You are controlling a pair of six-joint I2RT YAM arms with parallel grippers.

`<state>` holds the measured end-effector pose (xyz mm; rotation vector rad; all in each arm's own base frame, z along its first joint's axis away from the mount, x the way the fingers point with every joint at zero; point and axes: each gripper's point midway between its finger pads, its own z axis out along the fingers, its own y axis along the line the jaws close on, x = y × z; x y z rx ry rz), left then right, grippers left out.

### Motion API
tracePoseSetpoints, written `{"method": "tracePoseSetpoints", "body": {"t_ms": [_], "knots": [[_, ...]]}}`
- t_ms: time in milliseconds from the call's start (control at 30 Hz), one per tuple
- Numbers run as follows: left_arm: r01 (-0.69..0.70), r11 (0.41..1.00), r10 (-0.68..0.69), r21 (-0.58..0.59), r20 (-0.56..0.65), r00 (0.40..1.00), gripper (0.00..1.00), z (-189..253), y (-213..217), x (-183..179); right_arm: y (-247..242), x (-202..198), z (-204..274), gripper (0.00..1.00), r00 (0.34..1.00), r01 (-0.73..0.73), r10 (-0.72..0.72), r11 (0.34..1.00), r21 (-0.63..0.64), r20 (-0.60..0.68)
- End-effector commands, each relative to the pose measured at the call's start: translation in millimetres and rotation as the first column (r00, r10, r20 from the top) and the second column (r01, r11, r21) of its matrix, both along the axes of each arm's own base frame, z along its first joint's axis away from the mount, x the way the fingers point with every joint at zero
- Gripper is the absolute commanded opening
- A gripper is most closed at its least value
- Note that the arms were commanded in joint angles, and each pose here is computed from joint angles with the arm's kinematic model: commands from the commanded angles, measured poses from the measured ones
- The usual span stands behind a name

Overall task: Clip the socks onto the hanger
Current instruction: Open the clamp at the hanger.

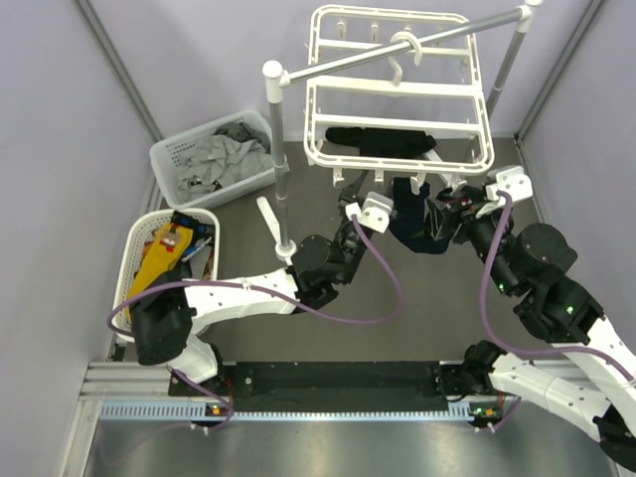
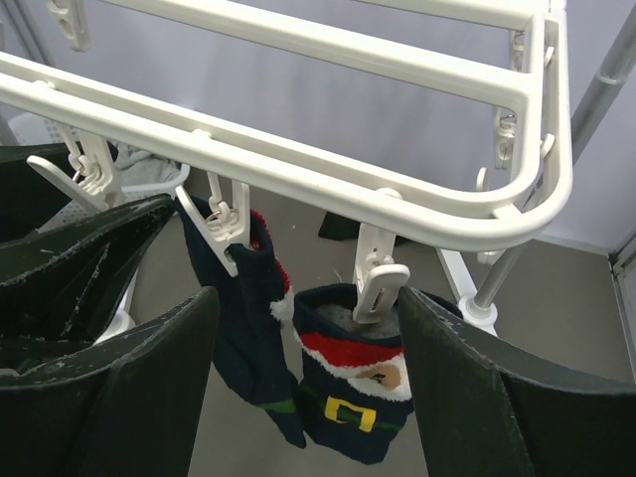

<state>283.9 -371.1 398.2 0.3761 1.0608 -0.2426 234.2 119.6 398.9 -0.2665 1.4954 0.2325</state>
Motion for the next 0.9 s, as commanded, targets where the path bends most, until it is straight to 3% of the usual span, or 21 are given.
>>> {"method": "tracePoseSetpoints", "body": {"t_ms": [0,400,700,867], "knots": [[-0.008,0.995,0.012,-0.104,0.033,0.999,0.53,28.5,12.0,-4.1,-4.8,0.5,7.0,0.72,1.0,0.021,-0.022,0.999,0.03,0.023],[0.003,0.995,-0.001,-0.097,0.017,1.0,0.48,21.2,14.3,-6.1,-3.1,-0.3,9.9,0.72,0.999,0.01,-0.011,0.999,0.034,0.031],[0.001,0.995,0.001,-0.099,0.016,1.0,0.23,23.1,19.6,-7.9,-3.9,-2.5,12.6,0.72,0.999,0.003,-0.005,0.999,0.046,0.036],[0.067,0.993,-0.066,-0.099,0.005,0.998,0.16,31.6,19.0,-16.5,7.9,-15.6,23.8,0.72,0.992,-0.109,0.108,0.994,0.01,0.059]]}}
